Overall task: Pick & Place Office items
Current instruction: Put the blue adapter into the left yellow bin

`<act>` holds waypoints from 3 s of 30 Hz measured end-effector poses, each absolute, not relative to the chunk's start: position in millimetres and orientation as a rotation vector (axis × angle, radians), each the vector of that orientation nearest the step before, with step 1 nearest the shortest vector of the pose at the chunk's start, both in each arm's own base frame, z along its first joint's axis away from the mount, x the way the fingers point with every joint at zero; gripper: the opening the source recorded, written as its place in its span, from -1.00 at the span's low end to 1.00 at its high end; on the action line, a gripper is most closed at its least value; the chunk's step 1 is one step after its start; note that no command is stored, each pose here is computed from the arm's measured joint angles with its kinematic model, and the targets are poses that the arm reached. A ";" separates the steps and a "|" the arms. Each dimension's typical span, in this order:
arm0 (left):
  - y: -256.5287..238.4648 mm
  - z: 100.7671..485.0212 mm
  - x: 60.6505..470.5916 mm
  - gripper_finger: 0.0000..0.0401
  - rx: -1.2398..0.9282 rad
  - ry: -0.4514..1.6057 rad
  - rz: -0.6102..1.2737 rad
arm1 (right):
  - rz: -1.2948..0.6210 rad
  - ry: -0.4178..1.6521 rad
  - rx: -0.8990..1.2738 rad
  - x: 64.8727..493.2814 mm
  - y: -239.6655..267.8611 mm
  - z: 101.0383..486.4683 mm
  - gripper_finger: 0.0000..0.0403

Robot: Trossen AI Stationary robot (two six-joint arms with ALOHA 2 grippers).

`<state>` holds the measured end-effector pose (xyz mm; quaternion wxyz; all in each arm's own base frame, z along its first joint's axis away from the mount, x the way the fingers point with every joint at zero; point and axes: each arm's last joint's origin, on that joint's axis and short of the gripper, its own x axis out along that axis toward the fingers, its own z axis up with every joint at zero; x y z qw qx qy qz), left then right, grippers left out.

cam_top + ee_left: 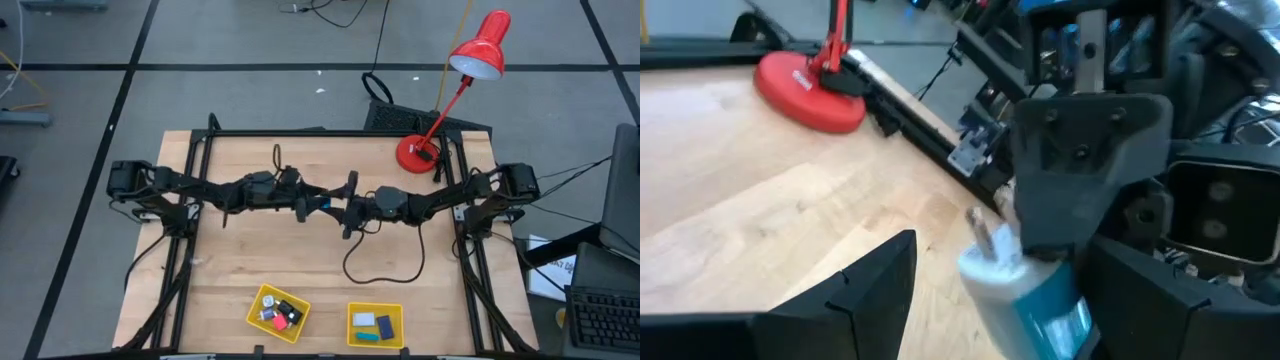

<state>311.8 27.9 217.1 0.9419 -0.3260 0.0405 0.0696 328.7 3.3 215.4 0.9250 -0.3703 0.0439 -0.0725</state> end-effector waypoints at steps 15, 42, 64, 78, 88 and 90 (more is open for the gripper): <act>25.3 221.3 314.0 -0.04 -0.778 0.099 0.041 | -0.165 0.061 -0.824 328.6 6.8 219.1 -0.19; -22.1 250.9 271.1 -0.23 -0.045 0.288 -0.105 | -0.296 0.143 -0.279 273.3 -8.8 239.2 0.21; -170.8 155.5 213.1 -0.23 0.148 0.284 -0.484 | -0.453 0.075 0.043 212.9 -38.5 186.5 0.01; -183.7 117.9 222.8 -0.16 0.001 0.301 -0.522 | -0.443 0.044 0.061 213.5 -36.8 189.1 -0.03; -173.5 114.3 230.4 0.23 -0.120 0.349 -0.435 | -0.444 0.049 0.061 213.4 -36.8 188.7 -0.03; -171.3 113.5 231.7 0.28 -0.096 0.352 -0.428 | -0.444 0.055 0.060 213.4 -36.8 188.0 -0.03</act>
